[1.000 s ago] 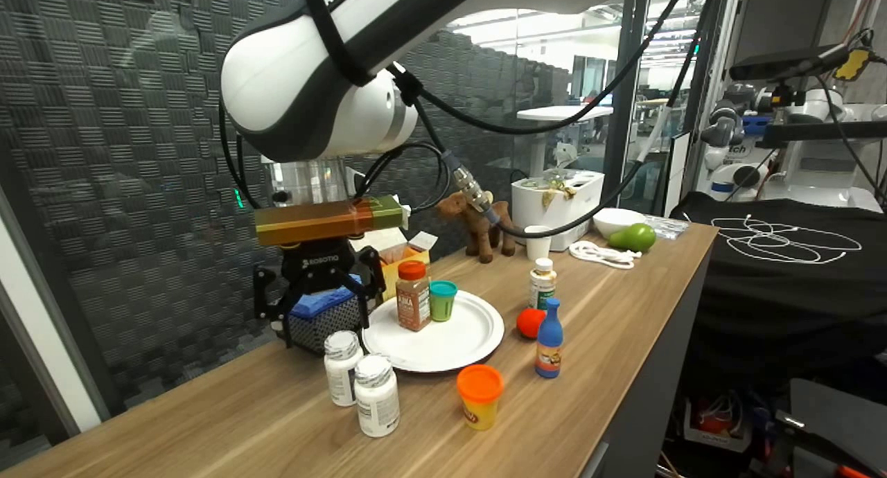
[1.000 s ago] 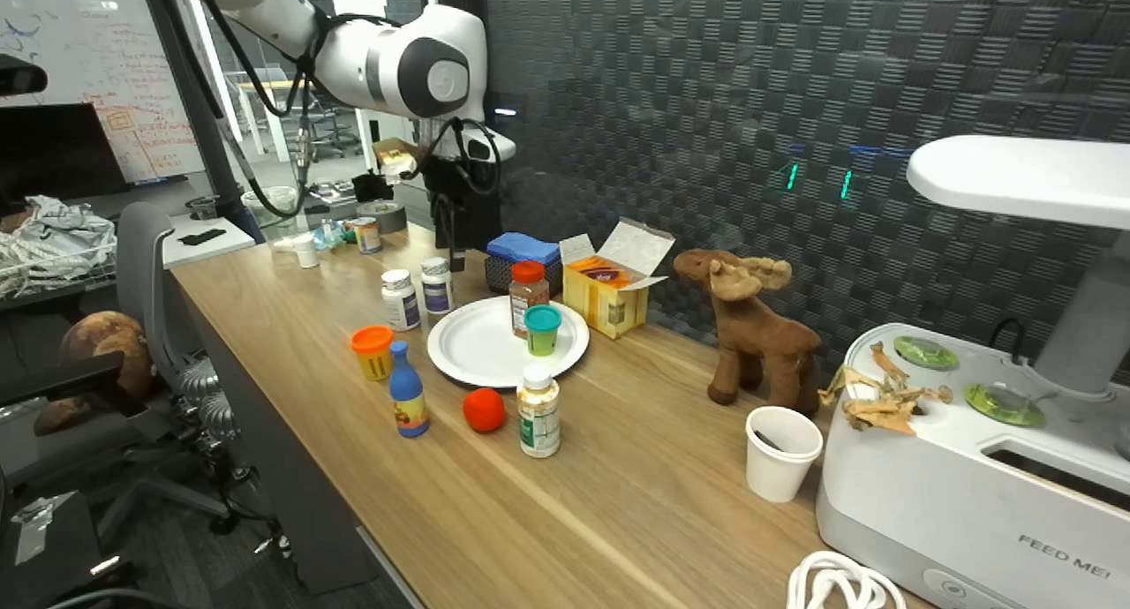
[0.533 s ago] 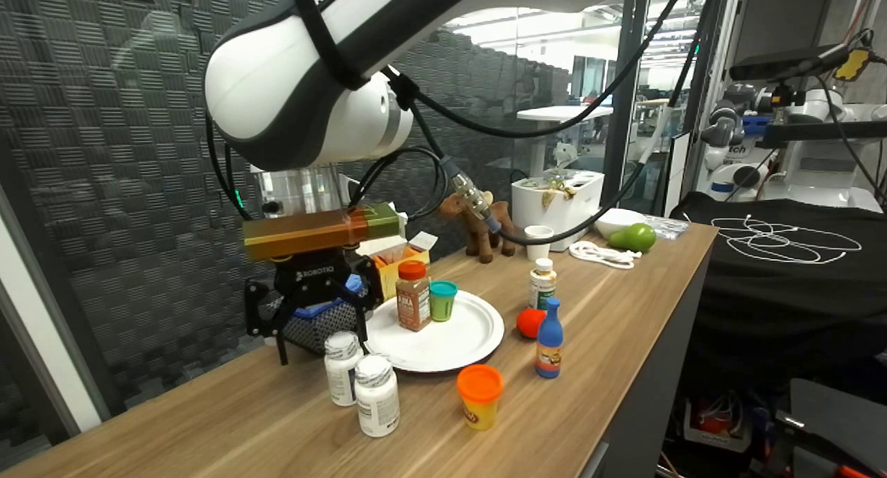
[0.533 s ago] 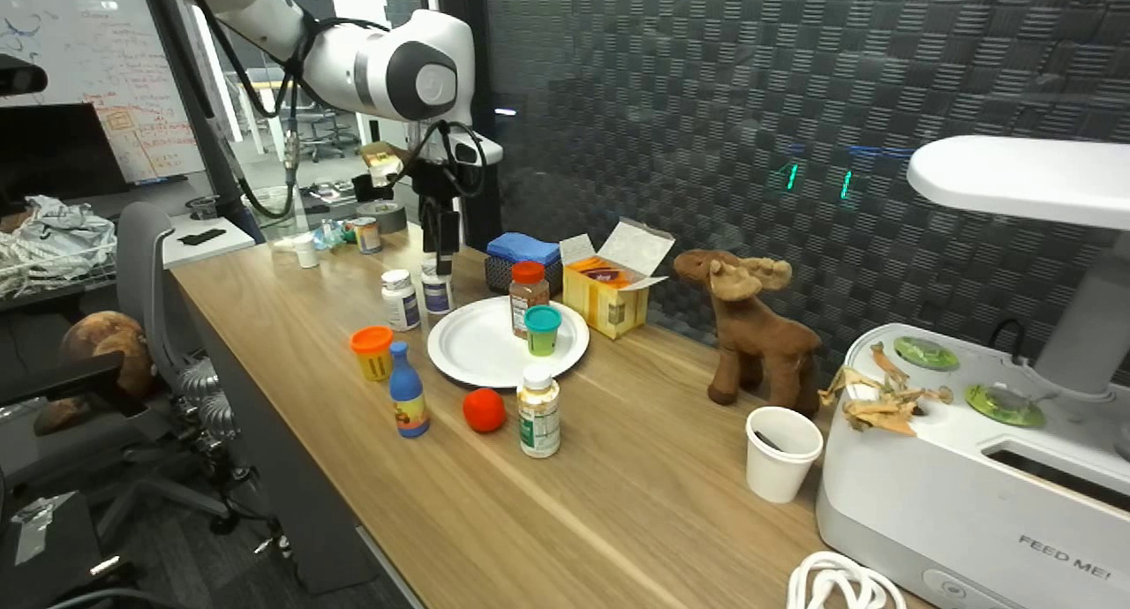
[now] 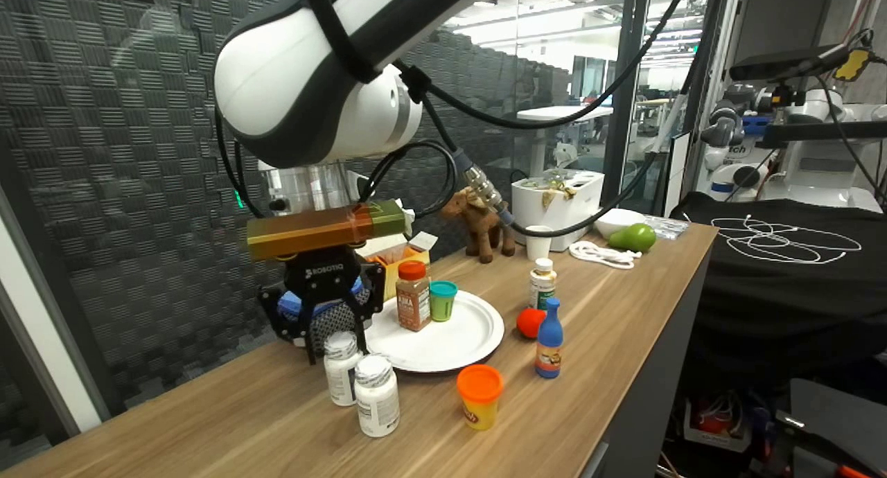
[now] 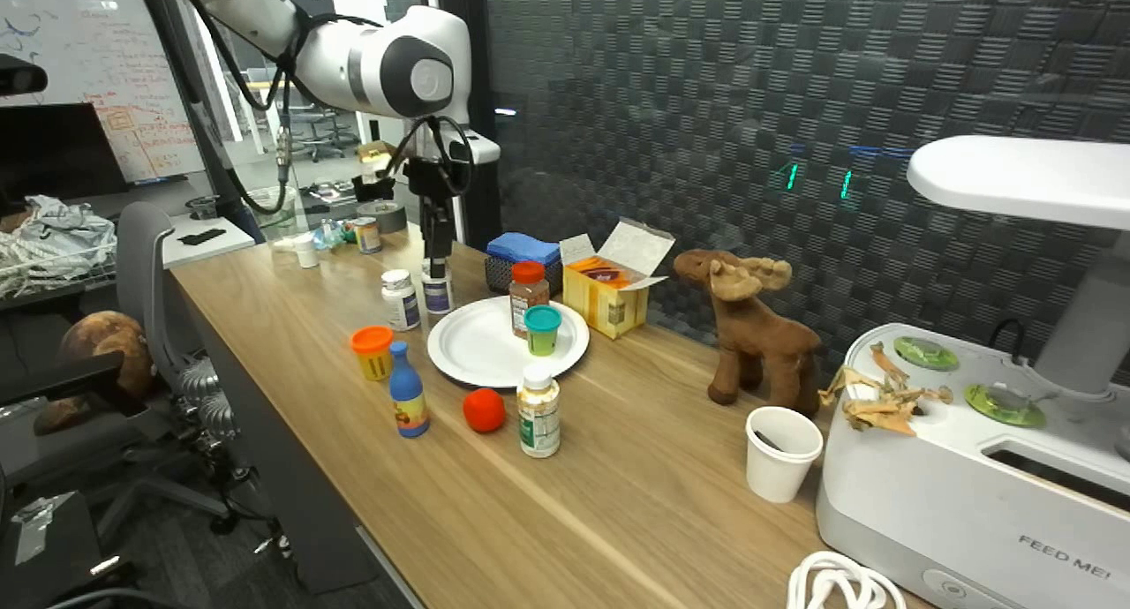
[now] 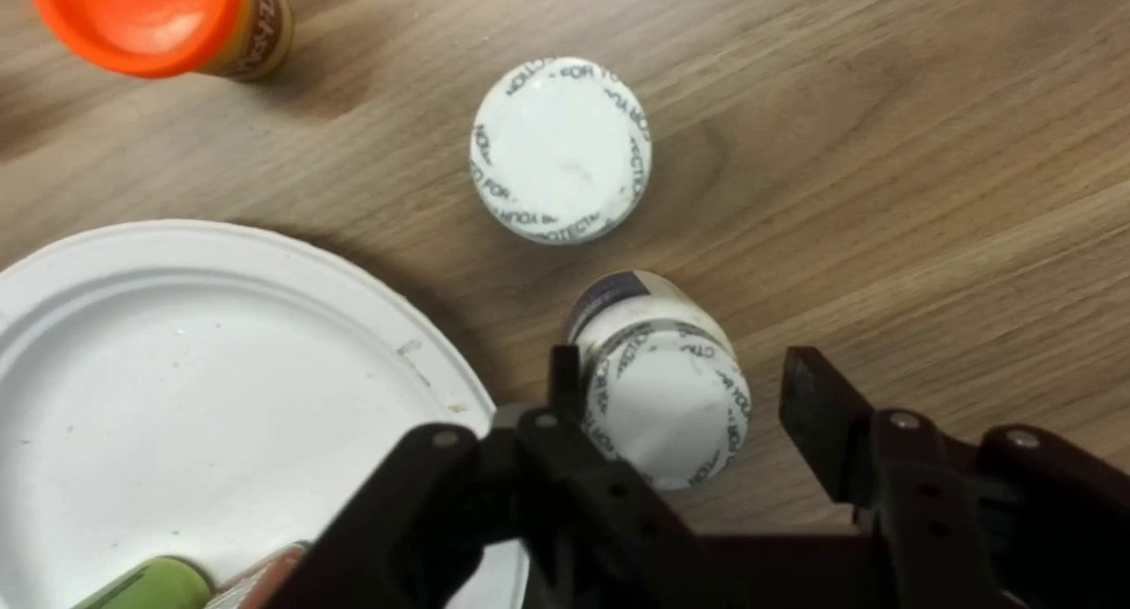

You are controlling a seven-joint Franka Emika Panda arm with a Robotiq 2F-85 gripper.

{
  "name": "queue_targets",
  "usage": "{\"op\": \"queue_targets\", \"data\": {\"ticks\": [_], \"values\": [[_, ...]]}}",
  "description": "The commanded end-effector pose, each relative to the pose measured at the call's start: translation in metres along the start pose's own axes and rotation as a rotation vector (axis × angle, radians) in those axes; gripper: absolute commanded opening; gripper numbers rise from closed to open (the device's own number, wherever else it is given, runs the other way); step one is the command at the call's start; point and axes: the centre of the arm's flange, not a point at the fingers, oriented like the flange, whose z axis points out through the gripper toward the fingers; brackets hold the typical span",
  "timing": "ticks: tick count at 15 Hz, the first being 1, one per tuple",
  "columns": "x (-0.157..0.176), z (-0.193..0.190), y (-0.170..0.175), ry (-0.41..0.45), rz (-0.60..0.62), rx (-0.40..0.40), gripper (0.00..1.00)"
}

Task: Put all the bottles and the orange ball in the plate

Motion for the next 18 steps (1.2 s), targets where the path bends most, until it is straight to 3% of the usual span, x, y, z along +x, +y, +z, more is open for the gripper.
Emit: {"op": "queue_targets", "data": {"ticks": [1,3,9,14,18], "values": [[-0.011,-0.014,0.012,0.044,0.045,-0.019,0.29],[-0.011,-0.016,0.014,0.049,0.057,-0.029,0.19],[-0.013,-0.036,0.023,0.114,0.08,-0.046,0.19],[-0.002,-0.059,0.049,0.173,0.159,-0.044,0.19],[0.017,-0.047,0.071,0.148,0.193,-0.048,0.19]]}}
